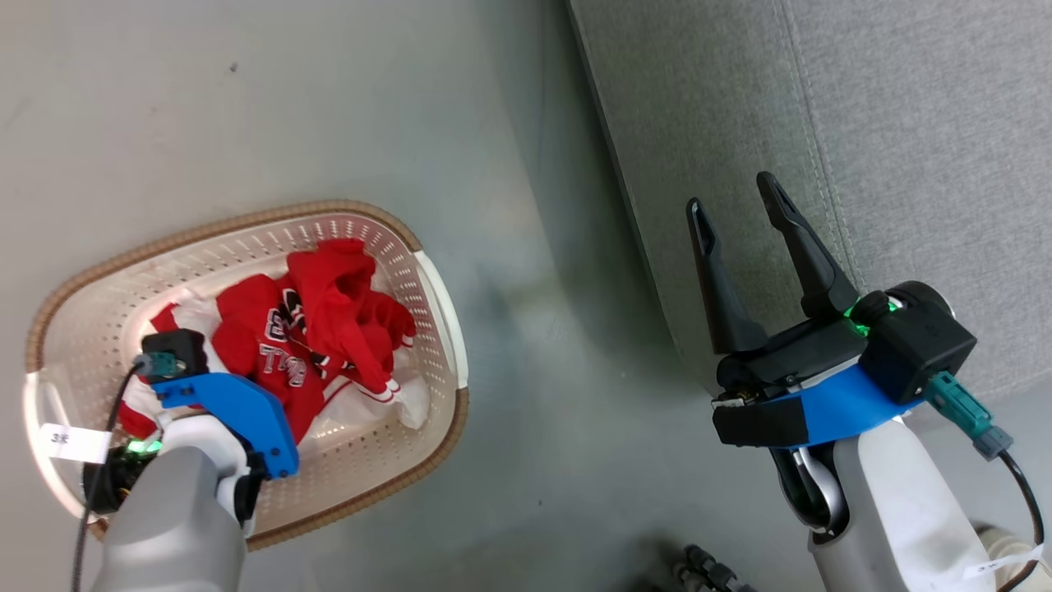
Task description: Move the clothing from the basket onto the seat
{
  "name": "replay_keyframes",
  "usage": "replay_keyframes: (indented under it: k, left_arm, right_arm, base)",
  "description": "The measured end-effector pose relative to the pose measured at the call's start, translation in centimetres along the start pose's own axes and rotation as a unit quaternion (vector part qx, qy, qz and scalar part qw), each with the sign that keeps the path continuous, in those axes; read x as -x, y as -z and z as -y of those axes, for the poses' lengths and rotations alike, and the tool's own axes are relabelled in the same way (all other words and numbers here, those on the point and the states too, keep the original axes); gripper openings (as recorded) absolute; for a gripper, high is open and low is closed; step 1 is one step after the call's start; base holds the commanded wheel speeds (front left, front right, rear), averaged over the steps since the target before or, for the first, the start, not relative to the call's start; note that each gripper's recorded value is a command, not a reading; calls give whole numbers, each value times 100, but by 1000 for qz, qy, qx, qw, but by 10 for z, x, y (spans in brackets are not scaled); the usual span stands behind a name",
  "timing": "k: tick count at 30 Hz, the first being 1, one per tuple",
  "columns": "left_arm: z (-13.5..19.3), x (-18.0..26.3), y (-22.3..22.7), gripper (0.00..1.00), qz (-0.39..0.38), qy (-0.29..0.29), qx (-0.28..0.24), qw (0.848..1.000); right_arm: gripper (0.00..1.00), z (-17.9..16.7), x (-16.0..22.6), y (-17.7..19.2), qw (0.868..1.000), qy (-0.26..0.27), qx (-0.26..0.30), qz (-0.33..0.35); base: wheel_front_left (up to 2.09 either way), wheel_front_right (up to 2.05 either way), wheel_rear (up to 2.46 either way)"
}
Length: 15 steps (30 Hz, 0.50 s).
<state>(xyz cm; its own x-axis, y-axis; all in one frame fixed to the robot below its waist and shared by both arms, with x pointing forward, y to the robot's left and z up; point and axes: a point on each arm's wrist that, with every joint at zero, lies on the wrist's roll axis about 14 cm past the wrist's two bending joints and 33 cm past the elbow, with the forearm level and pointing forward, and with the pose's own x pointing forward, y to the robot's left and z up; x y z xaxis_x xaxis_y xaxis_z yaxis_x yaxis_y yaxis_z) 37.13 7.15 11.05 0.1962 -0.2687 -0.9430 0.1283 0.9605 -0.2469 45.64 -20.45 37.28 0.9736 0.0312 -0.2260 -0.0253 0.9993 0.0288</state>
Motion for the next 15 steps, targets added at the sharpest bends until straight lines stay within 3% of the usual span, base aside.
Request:
replay_keyframes:
  k: [15]
  left_arm:
    - [32,91,-22,0,101,23,-31,994]
  right_arm:
    - [100,-32,34,-61,997,-39,6,69]
  base:
    - [0,0,0]
